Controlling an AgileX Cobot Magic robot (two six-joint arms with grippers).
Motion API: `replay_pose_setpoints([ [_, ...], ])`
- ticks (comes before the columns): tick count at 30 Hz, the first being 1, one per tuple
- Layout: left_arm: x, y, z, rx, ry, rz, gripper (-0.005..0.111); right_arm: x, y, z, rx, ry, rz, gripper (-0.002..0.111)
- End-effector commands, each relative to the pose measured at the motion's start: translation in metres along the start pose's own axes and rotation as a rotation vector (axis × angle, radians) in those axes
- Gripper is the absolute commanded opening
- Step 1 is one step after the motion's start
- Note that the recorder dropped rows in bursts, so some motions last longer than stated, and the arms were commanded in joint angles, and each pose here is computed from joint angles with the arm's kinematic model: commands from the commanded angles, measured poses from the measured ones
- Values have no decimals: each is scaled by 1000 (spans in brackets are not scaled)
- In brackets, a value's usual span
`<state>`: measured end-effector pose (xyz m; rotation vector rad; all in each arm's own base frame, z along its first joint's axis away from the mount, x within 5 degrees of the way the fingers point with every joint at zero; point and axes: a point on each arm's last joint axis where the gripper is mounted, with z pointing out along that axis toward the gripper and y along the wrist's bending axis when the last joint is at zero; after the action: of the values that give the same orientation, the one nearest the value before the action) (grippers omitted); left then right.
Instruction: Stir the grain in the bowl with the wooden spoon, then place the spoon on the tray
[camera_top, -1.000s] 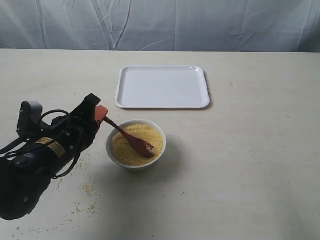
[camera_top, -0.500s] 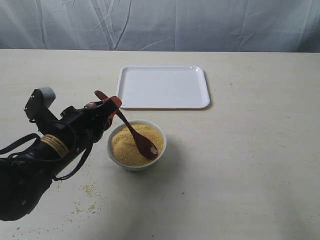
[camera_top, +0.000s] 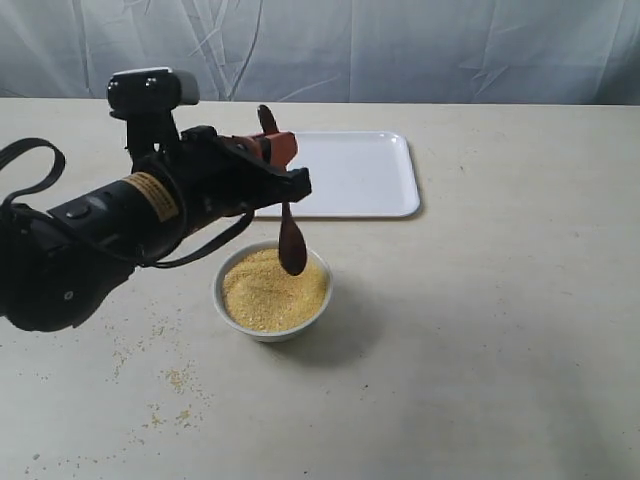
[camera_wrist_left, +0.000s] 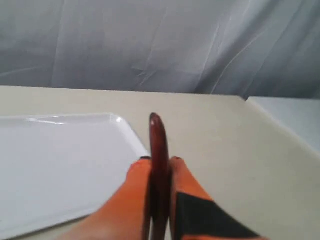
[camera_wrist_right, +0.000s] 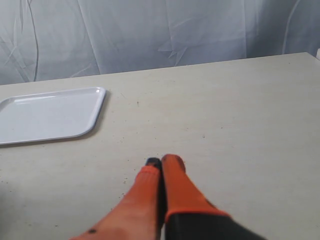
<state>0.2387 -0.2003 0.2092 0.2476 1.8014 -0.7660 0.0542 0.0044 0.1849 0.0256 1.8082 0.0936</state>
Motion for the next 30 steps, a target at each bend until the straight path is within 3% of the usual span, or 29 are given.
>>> replay_pose_setpoints([
  [1,3,2,1,-37,104,123,0,0,0,0,5,-16,0,0],
  [6,10,6,-1,-70,173,245,0,0,0,0,5,-16,0,0],
  [12,10,8,-1,-90,181,253,0,0,0,0,5,-16,0,0],
  [23,39,19,10,-142,283,127,0,0,0,0,5,-16,0,0],
  [30,34,11,11,-91,230,104,0,0,0,0,5,-16,0,0],
])
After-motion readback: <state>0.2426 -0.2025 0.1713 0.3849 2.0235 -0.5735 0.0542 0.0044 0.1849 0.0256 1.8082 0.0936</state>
